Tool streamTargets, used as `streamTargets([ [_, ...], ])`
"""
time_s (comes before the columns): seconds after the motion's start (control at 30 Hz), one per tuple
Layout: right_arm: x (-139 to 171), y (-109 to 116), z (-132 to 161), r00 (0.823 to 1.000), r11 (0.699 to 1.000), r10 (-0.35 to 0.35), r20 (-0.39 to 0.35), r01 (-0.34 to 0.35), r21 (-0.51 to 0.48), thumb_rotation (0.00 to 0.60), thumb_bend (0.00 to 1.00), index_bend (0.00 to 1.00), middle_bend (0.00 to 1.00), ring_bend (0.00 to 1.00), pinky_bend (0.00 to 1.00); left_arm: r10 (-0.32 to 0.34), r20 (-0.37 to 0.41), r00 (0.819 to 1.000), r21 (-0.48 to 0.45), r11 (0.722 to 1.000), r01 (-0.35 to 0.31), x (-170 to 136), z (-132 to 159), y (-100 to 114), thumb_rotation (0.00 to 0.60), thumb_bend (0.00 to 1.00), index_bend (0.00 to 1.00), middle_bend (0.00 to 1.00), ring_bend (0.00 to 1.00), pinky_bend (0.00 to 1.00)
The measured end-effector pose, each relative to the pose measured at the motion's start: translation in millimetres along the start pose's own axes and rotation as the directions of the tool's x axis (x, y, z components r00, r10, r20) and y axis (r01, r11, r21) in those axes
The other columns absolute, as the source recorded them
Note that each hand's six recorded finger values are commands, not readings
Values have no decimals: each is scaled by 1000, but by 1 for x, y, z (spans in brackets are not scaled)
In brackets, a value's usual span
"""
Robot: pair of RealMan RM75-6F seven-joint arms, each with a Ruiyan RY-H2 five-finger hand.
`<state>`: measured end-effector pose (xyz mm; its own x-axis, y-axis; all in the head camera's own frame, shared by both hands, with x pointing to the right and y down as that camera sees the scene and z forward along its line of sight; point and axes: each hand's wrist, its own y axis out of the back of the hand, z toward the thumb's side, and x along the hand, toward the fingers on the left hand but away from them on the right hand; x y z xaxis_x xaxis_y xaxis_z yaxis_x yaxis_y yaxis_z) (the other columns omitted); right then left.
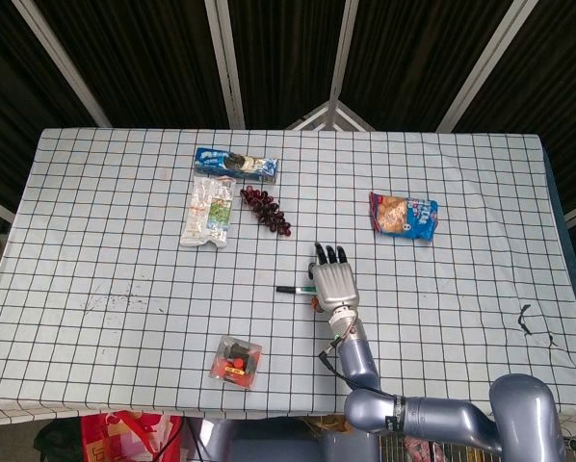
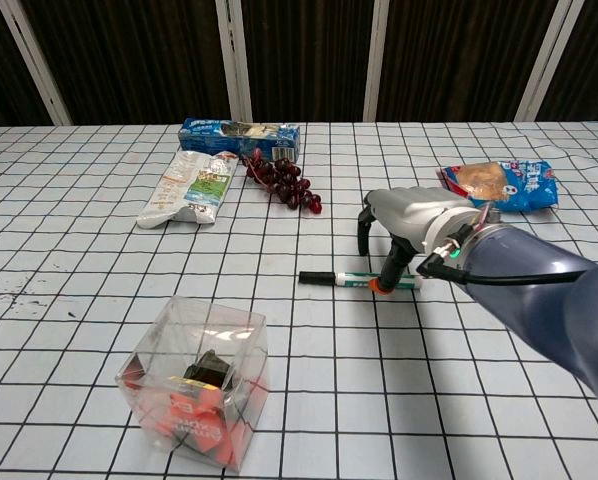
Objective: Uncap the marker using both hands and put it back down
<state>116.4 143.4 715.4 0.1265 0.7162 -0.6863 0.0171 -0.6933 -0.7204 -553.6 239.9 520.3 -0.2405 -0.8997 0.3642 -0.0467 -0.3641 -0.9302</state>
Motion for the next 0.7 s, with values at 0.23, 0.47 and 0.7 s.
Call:
streamTargets([
  [0.23, 1, -6, -7, 1000, 1000, 8, -1, -8, -10, 600, 297, 495, 4, 16, 0, -3, 6, 1000, 3, 1000, 3, 1, 4, -2, 600, 493, 10, 0, 0, 0],
  [0.47, -1, -10, -14, 1000, 1000, 11, 1, -11, -23, 600, 309, 526, 4, 16, 0, -5, -1, 1000, 8, 1000, 5, 0, 5, -3, 600, 493, 10, 0, 0, 0],
  [0.7, -4, -13, -19, 1000, 999, 15, 4, -15, -31, 600, 340, 538, 4, 16, 0, -11, -2, 1000, 16, 1000, 11, 0, 7, -4, 600, 493, 10, 0, 0, 0],
])
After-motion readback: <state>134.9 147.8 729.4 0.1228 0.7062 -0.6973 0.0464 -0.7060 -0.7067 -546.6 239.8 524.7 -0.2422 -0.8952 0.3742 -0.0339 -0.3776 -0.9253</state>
